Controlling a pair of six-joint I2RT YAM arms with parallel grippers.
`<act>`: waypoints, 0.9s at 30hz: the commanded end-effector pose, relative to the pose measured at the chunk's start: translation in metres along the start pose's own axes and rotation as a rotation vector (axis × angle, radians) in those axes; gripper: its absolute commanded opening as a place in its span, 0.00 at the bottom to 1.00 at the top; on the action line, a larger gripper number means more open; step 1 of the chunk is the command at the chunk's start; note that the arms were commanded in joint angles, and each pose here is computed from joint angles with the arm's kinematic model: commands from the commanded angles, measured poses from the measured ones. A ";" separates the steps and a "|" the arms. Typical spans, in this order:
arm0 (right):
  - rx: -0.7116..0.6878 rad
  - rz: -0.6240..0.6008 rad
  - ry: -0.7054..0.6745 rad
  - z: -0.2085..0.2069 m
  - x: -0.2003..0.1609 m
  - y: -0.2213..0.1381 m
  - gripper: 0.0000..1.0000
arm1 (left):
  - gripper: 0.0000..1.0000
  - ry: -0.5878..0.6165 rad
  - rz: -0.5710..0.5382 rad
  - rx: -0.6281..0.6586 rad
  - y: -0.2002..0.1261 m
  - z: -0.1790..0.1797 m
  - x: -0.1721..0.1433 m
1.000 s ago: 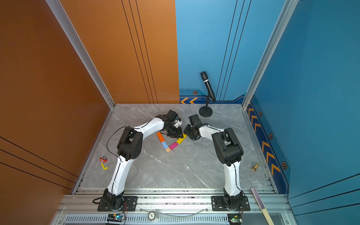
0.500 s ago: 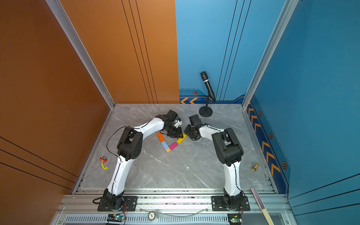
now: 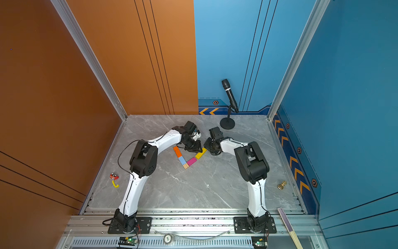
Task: Assemble the letter v with building blocks
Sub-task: Assemble the building block at the center of the board.
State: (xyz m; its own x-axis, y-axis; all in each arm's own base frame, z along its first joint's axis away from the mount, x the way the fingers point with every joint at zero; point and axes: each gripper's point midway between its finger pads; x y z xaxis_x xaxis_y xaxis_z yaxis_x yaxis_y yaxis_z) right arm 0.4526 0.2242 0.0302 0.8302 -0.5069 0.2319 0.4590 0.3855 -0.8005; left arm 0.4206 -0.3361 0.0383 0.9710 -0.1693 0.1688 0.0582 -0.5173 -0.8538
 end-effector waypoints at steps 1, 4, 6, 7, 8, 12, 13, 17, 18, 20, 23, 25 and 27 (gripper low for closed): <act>-0.107 -0.002 0.044 -0.032 -0.002 0.000 0.34 | 0.33 -0.003 -0.004 0.005 -0.004 -0.004 0.004; -0.122 -0.010 0.044 -0.035 0.002 -0.003 0.34 | 0.33 0.000 -0.009 0.002 -0.005 -0.006 0.005; -0.146 -0.012 0.026 -0.035 0.004 -0.005 0.34 | 0.33 0.002 -0.013 0.000 -0.007 -0.007 0.006; -0.156 -0.015 0.011 -0.035 0.004 -0.007 0.33 | 0.33 0.001 -0.016 -0.001 -0.008 -0.008 0.006; -0.168 -0.015 -0.001 -0.035 0.004 -0.008 0.33 | 0.33 0.001 -0.019 0.002 -0.009 -0.008 0.007; -0.202 -0.010 -0.045 -0.034 0.004 -0.009 0.22 | 0.33 0.005 -0.034 0.005 -0.015 -0.009 0.010; -0.205 -0.008 -0.050 -0.033 0.005 -0.008 0.22 | 0.33 0.003 -0.036 0.006 -0.016 -0.008 0.011; -0.215 0.014 -0.065 -0.034 0.005 0.003 0.22 | 0.33 0.005 -0.053 0.008 -0.021 -0.010 0.014; -0.213 0.018 -0.068 -0.033 0.007 0.005 0.22 | 0.33 0.007 -0.056 0.007 -0.022 -0.011 0.015; -0.204 0.028 -0.073 -0.030 0.007 0.011 0.22 | 0.33 0.007 -0.063 0.006 -0.024 -0.012 0.017; -0.193 0.044 -0.074 -0.027 0.006 0.017 0.22 | 0.33 0.005 -0.065 0.007 -0.023 -0.011 0.019; -0.188 0.053 -0.074 -0.025 0.005 0.021 0.22 | 0.33 0.004 -0.064 0.005 -0.022 -0.011 0.019; -0.183 0.065 -0.073 -0.024 0.001 0.024 0.22 | 0.33 0.001 -0.059 0.007 -0.020 -0.010 0.018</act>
State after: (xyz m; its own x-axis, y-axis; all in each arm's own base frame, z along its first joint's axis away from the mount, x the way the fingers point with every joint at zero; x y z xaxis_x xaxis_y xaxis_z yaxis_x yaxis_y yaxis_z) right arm 0.4766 0.2137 0.0273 0.8400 -0.4644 0.2806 0.4412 0.2836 -0.8514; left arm 0.4291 -0.3395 0.0488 0.9670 -0.1576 0.2000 0.0898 -0.5236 -0.8472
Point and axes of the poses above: each gripper's point midway between its finger pads, its own y axis out along the fingers, its own z axis along the line the jaws close on, x = y × z, and after that the axes turned 2 degrees about -y, right-handed
